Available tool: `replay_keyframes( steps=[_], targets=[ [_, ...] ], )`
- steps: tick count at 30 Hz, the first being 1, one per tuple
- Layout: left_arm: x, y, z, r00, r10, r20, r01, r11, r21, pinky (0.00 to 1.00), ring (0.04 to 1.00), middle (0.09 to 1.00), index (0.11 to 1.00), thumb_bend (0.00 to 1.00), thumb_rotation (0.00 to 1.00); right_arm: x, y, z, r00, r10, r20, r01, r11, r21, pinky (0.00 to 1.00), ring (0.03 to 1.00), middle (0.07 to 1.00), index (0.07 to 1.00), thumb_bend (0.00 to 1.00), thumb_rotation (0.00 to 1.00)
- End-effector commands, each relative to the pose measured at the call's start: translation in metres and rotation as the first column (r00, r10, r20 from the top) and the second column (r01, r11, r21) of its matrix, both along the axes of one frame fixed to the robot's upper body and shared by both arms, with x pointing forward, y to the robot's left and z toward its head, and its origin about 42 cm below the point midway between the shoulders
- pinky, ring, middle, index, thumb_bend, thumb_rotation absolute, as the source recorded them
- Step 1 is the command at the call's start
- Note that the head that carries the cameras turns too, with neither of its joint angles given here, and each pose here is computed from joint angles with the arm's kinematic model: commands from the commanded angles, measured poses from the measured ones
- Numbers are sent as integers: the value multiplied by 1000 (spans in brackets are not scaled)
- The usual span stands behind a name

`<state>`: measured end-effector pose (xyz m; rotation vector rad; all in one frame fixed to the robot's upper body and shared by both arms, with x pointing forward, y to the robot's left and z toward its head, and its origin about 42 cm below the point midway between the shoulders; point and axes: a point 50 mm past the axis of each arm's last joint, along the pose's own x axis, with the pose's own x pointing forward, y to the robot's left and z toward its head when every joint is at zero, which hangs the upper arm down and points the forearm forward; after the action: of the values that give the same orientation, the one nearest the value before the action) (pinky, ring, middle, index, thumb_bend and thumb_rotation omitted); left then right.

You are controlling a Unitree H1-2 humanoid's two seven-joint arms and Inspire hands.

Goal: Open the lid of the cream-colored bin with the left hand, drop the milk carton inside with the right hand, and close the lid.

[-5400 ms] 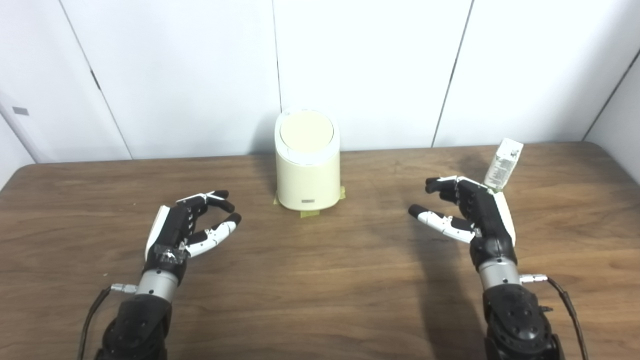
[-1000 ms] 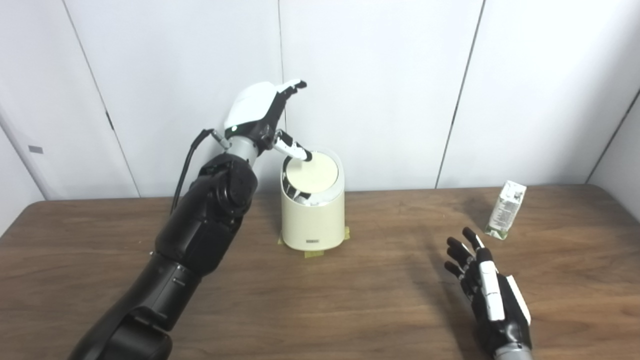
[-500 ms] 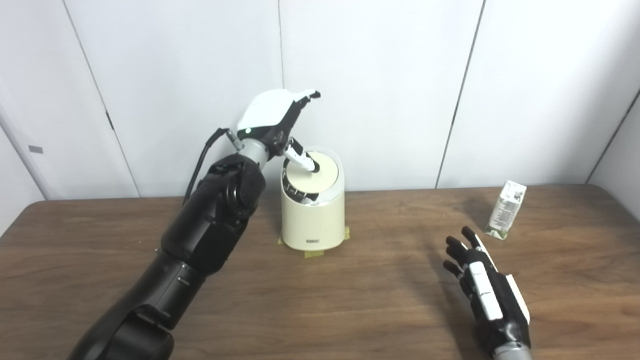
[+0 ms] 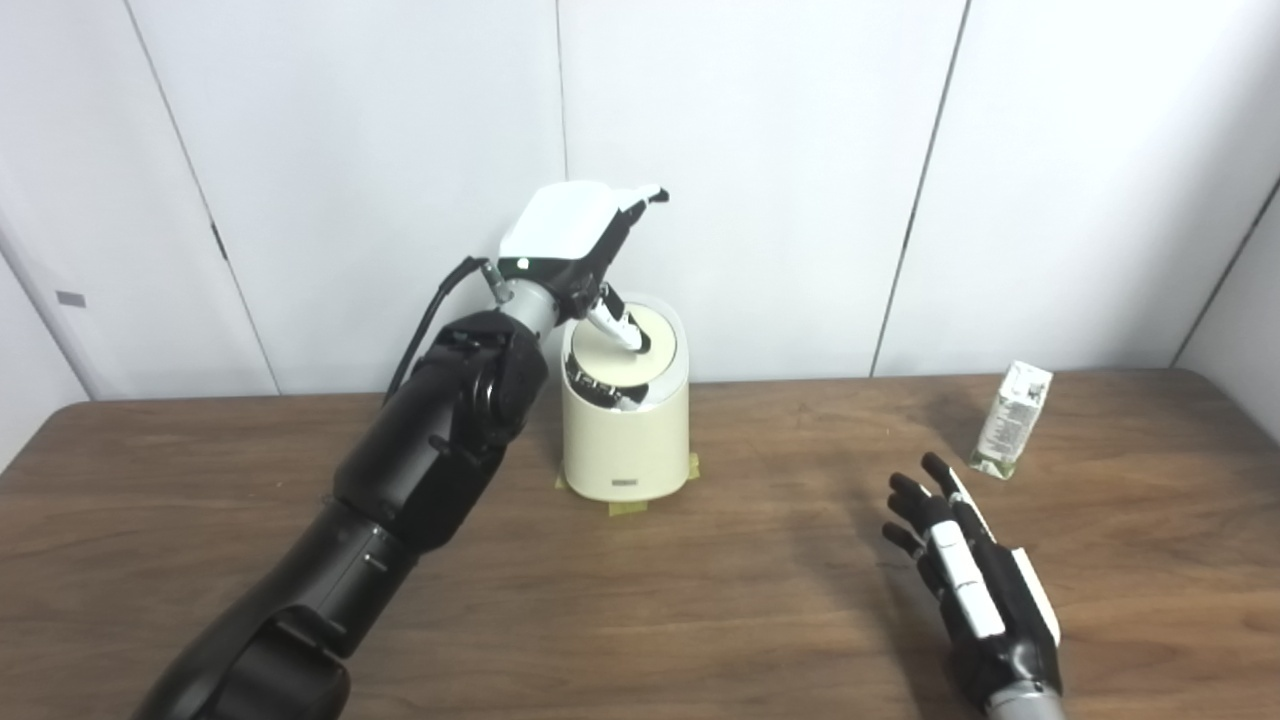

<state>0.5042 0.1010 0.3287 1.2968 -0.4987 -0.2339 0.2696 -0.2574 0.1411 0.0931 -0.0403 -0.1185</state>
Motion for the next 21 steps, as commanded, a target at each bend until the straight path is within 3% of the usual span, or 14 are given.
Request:
replay_keyframes(
  steps=[1, 7, 21],
  targets=[
    [4, 0, 33, 995, -5, 103, 5, 1000, 4, 834, 887, 890, 909, 1000, 45, 7, 4, 18, 997, 5, 74, -5, 1000, 5, 840, 889, 868, 931, 632, 702],
    [4, 0, 34, 996, 13, 89, -15, 999, 32, 861, 899, 906, 919, 1000, 43, 7, 3, 18, 997, 6, 77, -6, 1000, 2, 833, 888, 868, 935, 624, 715],
    [5, 3, 34, 994, 19, 109, -29, 996, 88, 804, 880, 874, 897, 1000, 33, 7, 1, 18, 997, 4, 75, -5, 1000, 11, 841, 895, 872, 934, 631, 688]
  ],
)
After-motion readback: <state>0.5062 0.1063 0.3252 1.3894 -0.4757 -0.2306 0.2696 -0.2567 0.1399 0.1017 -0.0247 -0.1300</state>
